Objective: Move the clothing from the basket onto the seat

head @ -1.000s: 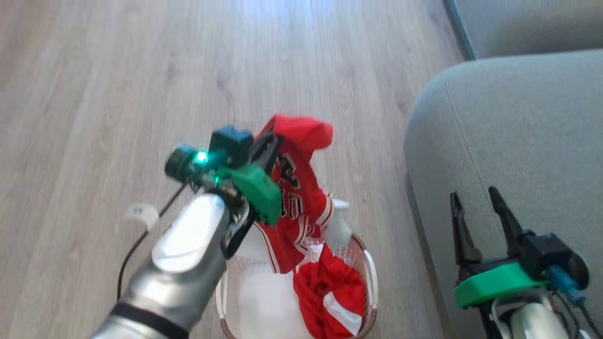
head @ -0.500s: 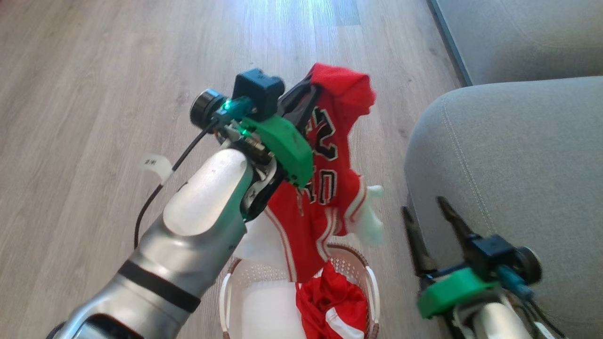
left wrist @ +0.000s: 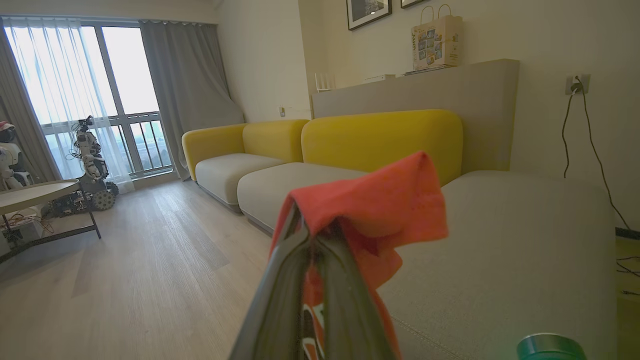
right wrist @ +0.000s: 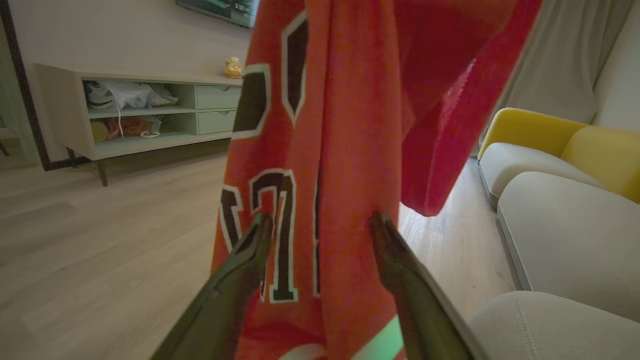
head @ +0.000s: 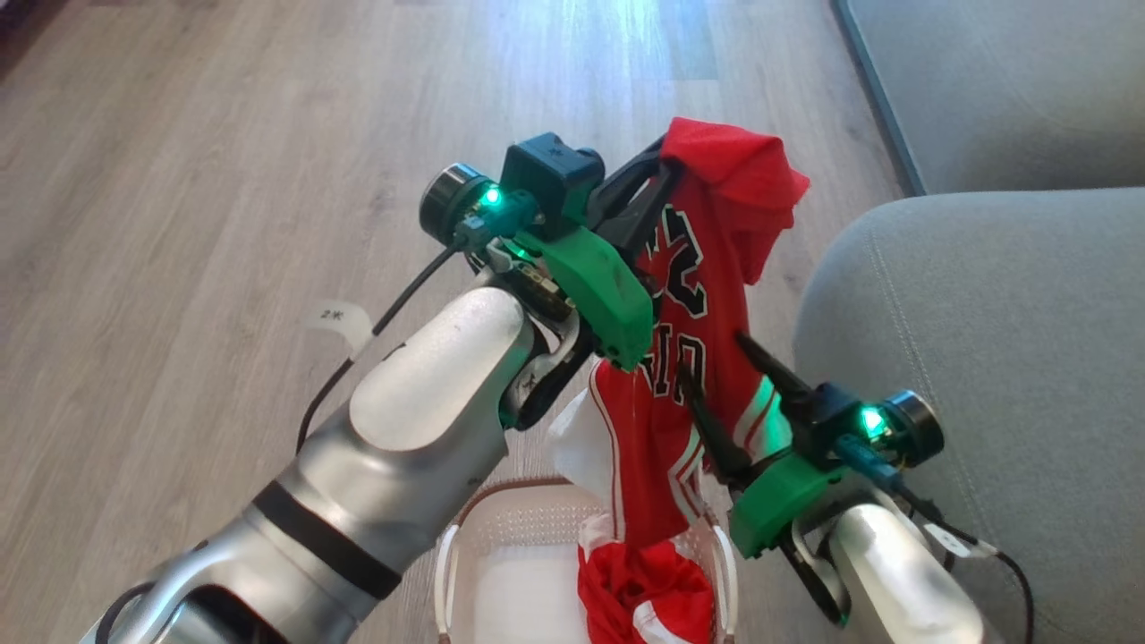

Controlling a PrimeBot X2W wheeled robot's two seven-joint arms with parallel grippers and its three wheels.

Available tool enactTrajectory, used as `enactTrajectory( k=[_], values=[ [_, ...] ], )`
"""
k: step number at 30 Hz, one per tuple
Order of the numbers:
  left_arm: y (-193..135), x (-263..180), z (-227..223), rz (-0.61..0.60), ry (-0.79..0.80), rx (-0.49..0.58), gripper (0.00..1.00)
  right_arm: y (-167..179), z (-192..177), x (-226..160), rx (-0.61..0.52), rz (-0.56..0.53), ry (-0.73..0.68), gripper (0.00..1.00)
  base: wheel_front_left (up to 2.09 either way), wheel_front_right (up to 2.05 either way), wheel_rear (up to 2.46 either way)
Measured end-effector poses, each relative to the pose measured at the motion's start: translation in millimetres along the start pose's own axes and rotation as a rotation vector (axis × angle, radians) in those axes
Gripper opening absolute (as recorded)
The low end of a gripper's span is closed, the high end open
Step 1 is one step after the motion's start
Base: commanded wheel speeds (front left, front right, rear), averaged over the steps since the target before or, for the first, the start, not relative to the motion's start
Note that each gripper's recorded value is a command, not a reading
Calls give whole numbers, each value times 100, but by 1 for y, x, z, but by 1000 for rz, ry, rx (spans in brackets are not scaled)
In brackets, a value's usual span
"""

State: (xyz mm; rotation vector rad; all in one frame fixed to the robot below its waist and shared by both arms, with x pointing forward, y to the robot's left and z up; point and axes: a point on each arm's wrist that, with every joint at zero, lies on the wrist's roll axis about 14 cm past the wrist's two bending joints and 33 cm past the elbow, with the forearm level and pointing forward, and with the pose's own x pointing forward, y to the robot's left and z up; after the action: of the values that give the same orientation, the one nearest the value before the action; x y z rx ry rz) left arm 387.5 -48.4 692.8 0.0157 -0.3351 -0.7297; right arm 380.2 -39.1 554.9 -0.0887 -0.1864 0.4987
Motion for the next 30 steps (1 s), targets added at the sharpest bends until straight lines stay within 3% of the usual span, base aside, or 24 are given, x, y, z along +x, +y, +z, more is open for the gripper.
enactTrajectory(
  k=[5, 13, 14, 16, 17, 27, 29, 30],
  values=[
    [-3, -4, 8, -4, -20, 7, 0, 14, -19, 8, -32, 64, 74, 100, 0, 0, 0],
    [1, -12, 9, 22, -20, 5, 0, 36, -15, 30, -41, 157, 84, 100, 0, 0, 0],
    [2, -13, 10, 26, -23, 8, 0, 38, -14, 32, -38, 166, 85, 89, 0, 0, 0],
    [6, -13, 13, 36, -27, 10, 0, 42, -15, 35, -30, 178, 90, 36, 0, 0, 0],
    [8, -14, 14, 44, -30, 10, 0, 44, -14, 36, -30, 185, 91, 0, 0, 0, 0],
    [24, -15, -10, 101, 26, -31, 0, 29, -16, 35, -6, 138, 96, 0, 0, 0, 0],
    [28, -14, -17, 114, 37, -48, 77, 20, -15, 34, -10, 111, 89, 0, 0, 0, 0],
    [29, -14, -20, 117, 43, -53, 100, 14, -13, 33, -14, 96, 85, 0, 0, 0, 0]
  ],
)
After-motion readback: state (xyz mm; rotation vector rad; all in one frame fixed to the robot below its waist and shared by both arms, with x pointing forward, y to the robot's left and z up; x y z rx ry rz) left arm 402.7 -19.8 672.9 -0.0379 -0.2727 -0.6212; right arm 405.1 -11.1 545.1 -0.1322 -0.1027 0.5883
